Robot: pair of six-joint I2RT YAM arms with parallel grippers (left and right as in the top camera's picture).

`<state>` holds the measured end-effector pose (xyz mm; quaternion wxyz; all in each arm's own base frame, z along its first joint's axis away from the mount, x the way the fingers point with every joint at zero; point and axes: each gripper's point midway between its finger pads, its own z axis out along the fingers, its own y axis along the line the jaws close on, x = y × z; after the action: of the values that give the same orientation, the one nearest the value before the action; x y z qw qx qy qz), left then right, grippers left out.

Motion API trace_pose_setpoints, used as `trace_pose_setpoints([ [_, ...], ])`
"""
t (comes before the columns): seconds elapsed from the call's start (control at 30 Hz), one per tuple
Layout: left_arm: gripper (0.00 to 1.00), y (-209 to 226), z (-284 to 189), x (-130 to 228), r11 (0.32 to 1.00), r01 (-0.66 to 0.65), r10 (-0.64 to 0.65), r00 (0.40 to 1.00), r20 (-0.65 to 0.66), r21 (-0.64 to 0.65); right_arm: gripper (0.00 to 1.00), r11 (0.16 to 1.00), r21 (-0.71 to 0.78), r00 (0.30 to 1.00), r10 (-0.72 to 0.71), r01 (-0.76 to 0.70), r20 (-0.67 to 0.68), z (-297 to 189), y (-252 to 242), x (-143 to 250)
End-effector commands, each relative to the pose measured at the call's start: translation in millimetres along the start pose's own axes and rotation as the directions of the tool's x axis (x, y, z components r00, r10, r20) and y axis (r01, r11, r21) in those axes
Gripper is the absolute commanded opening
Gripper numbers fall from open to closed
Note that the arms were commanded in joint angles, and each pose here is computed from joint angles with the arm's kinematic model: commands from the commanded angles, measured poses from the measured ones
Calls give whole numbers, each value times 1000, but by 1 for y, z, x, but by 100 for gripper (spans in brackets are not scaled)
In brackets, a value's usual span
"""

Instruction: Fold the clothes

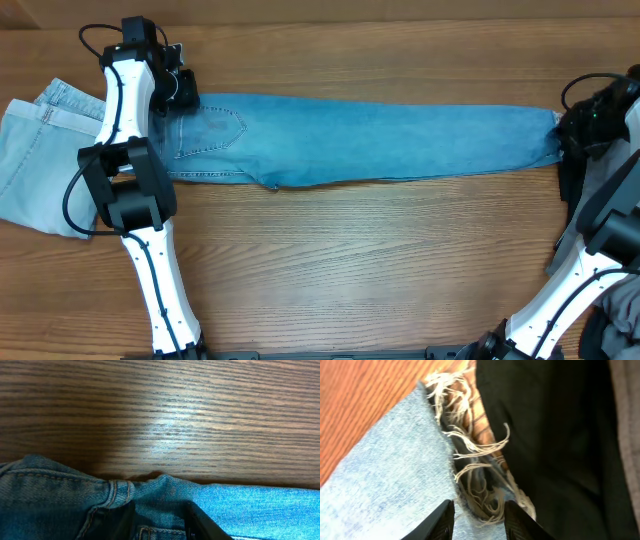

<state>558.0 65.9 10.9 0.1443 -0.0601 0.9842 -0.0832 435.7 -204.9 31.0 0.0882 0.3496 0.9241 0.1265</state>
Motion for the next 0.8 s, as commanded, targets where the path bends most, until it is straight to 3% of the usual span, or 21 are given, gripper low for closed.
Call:
trace_pose_setpoints([
  [0.0, 39, 36, 24, 23, 995, 52, -59, 995, -80, -82, 38, 1000, -24, 1000, -19, 19, 23, -15, 8, -1],
  [0.1, 38, 35, 24, 24, 995, 53, -60, 995, -84, -82, 33, 1000, -23, 1000, -16, 16, 15, -14, 10, 1],
  [0.2, 38, 35, 24, 24, 995, 53, -60, 995, -84, -82, 12, 999, -22, 1000, -27, 27, -1, -8, 16, 7],
  [0.3, 38, 36, 24, 24, 995, 53, -60, 995, -84, -82, 12, 998, -13, 998, -64, 64, -13, -3, 31, 13],
  [0.5, 39, 35, 23, 27, 995, 55, -63, 994, -95, -81, 11, 981, 167, 995, -96, 95, -5, 6, 53, 27],
  [0.6, 39, 34, 23, 29, 995, 57, -64, 993, -102, -77, 28, 963, 167, 977, -211, 211, -16, 12, 78, 36],
  [0.7, 39, 34, 23, 30, 995, 65, -72, 992, -105, -75, 45, 941, 204, 963, -262, 270, -67, 8, 71, 46],
  [0.77, 39, 33, 23, 31, 995, 66, -74, 991, -112, -75, 45, 923, 272, 962, -269, 273, -53, -7, 62, 43],
])
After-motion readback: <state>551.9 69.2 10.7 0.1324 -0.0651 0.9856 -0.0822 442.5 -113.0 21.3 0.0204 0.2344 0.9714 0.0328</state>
